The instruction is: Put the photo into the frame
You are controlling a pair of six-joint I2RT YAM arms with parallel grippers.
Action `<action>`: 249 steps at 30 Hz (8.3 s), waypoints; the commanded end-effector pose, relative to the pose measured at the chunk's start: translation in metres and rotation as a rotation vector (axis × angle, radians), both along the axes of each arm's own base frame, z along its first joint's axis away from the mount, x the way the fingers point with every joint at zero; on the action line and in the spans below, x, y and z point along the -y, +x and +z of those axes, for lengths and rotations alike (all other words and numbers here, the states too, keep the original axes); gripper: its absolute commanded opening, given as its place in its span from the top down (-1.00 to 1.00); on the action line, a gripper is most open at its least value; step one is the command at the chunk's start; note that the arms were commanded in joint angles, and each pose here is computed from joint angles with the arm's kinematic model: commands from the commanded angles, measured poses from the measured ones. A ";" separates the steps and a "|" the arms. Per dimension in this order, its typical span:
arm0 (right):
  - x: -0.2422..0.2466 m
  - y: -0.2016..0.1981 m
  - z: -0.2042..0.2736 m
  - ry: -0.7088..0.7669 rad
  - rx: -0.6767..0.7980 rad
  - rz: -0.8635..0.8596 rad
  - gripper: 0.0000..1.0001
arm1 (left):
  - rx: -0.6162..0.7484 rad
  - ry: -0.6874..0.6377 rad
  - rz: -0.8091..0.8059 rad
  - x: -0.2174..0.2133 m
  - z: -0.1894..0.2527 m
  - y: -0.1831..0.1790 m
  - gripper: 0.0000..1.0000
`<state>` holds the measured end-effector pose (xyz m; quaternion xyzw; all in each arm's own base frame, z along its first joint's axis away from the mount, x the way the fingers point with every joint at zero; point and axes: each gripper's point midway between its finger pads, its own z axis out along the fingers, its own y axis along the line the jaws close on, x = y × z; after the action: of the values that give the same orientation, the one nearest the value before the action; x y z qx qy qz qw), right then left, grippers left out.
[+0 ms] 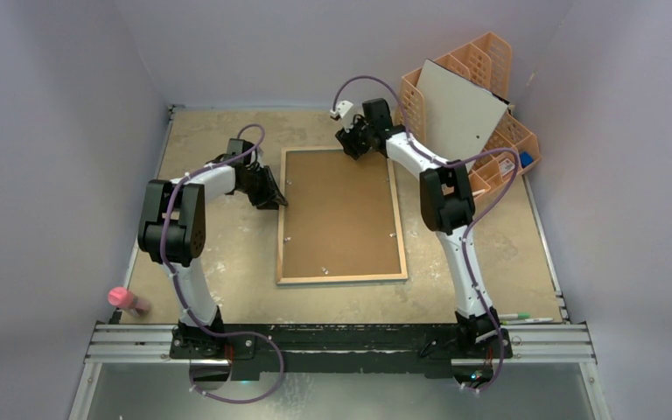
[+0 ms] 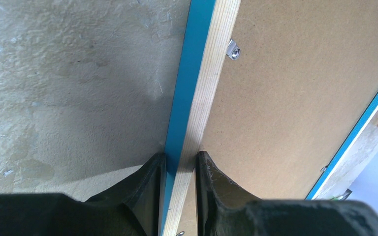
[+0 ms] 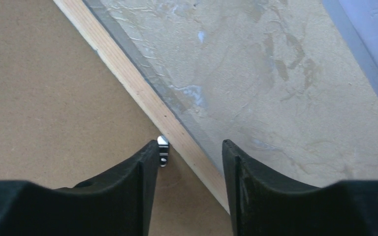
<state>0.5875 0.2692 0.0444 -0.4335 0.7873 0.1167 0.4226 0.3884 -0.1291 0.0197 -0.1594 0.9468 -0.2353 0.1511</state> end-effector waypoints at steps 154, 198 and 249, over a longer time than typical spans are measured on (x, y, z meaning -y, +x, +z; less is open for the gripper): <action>-0.068 -0.435 -0.016 -0.031 -0.937 -0.100 0.18 | -0.106 0.006 -0.004 -0.016 -0.025 -0.055 0.39; -0.169 -0.234 0.025 0.211 -0.463 -0.709 0.08 | 0.098 0.193 0.272 -0.077 0.047 -0.084 0.11; -0.224 -0.242 0.155 0.450 -0.479 -0.544 1.00 | 0.178 -0.325 0.048 -0.001 0.072 -0.116 -0.11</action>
<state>0.3372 0.4719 0.0704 -0.0856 0.9521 0.1396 0.2582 0.2718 -0.1218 0.0855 -0.1913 0.8836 -0.3697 0.2145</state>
